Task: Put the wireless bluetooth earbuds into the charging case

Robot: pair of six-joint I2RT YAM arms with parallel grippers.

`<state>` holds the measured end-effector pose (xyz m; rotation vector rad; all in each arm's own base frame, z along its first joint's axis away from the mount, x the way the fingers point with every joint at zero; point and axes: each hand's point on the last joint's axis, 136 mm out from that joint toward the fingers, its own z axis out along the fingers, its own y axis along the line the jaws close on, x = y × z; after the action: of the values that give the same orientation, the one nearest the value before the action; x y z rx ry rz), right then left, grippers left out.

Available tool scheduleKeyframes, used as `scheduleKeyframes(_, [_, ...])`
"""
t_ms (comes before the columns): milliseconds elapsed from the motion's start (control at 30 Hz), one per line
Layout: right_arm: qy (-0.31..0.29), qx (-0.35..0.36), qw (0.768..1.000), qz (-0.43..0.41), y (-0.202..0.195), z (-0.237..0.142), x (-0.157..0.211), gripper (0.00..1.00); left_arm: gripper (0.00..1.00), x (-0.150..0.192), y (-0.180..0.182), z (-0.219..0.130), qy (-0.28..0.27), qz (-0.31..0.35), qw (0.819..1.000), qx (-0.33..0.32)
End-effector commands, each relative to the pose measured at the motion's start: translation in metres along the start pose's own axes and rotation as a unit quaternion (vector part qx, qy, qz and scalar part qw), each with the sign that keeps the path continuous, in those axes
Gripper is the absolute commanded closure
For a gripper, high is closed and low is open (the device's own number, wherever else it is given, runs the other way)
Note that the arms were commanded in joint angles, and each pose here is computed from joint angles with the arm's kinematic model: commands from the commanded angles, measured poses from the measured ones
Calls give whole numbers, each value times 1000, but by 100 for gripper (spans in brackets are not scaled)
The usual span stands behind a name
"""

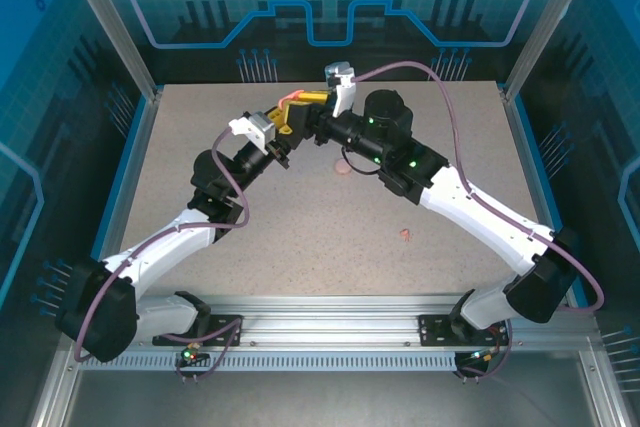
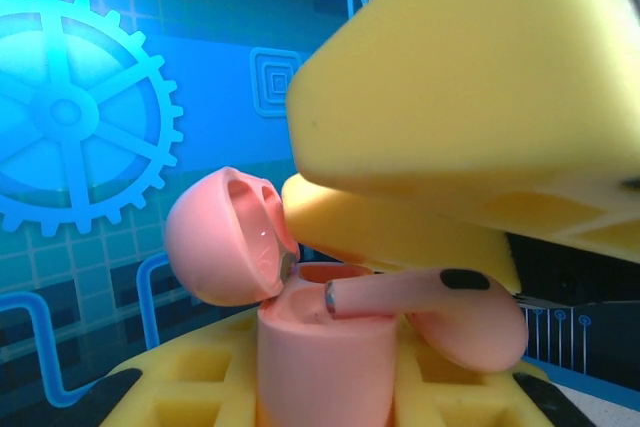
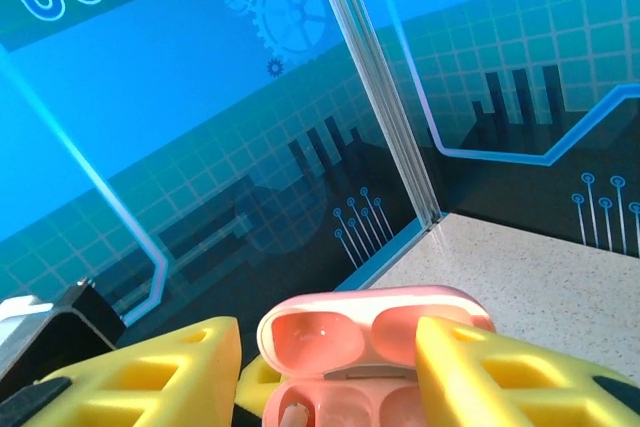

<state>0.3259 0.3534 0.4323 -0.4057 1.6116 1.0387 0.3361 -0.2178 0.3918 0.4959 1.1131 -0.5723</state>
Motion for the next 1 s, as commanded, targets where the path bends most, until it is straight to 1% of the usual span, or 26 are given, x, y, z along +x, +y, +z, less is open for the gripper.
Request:
scheduleKeyframes(0, [-3, 0, 1000, 20, -4, 1, -11, 47, 100, -26, -4, -1, -41, 3, 999, 4])
scheduleKeyframes(267, [-14, -11, 999, 32, -1, -3, -25, 34, 100, -21, -4, -1, -35, -3, 999, 3])
scheduleKeyframes(467, [-28, -17, 999, 39, 4, -20, -39, 30, 100, -12, -3, -3, -27, -11, 1000, -2])
scheduleKeyframes(533, [-26, -15, 999, 42, 3, -29, -38, 30, 100, -9, -2, -4, -23, -12, 1000, -5])
scheduleKeyframes(767, [25, 19, 999, 42, -12, -54, -1, 32, 100, 13, -4, -11, 0, -25, 1000, -4])
scheduleKeyframes(967, [78, 22, 996, 49, -21, -67, 39, 35, 100, 39, -12, -22, 24, -42, 999, 3])
